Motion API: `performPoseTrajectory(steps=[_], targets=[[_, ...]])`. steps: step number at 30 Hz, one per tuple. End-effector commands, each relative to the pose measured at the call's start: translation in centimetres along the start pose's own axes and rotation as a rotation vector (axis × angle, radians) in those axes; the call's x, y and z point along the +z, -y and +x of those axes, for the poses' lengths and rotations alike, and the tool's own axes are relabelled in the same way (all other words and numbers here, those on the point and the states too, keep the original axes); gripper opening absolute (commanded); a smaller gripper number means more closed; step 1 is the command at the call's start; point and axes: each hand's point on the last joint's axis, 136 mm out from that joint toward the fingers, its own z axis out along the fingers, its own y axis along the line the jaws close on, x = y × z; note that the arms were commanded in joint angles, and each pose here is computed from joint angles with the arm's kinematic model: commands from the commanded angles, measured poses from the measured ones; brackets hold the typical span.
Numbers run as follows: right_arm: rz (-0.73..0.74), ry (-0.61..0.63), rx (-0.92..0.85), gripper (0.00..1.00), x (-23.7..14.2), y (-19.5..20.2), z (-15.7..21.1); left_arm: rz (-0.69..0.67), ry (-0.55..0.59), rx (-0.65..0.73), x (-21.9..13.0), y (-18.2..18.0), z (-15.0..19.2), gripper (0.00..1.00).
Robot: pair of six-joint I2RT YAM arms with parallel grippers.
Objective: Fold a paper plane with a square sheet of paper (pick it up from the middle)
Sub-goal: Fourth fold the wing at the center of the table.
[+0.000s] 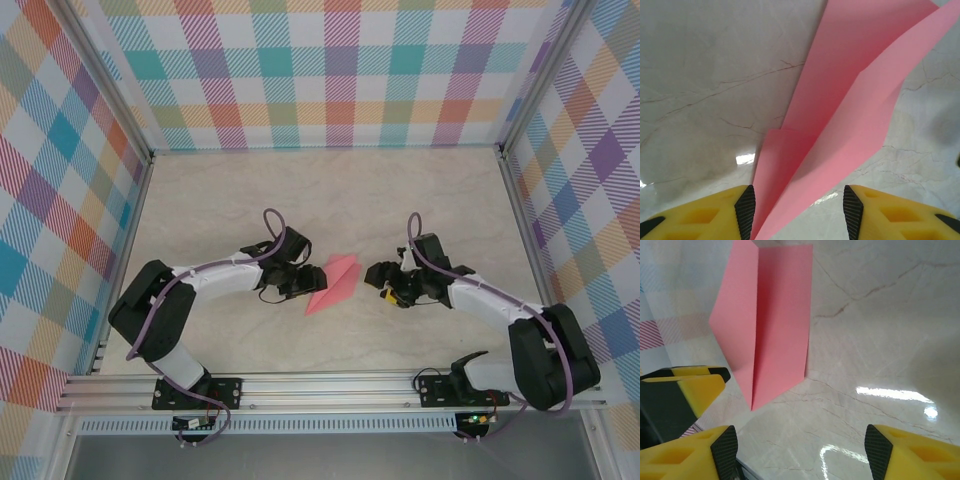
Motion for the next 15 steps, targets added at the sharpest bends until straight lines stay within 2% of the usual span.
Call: performPoseTrajectory(steps=[1,10,15], targets=[[-0.019,-0.059,0.022,0.65,1.1,-1.2,0.2,0.052,0.004,0.021,0.0,1.3,-1.1,0.5],[-0.027,-0.087,0.024,0.62,3.1,-2.3,0.4,0.018,-0.016,0.014,0.6,0.3,-0.7,0.43],[-0.04,-0.093,0.032,0.61,3.9,-2.7,0.4,0.017,-0.017,0.003,0.7,0.1,-0.5,0.44]])
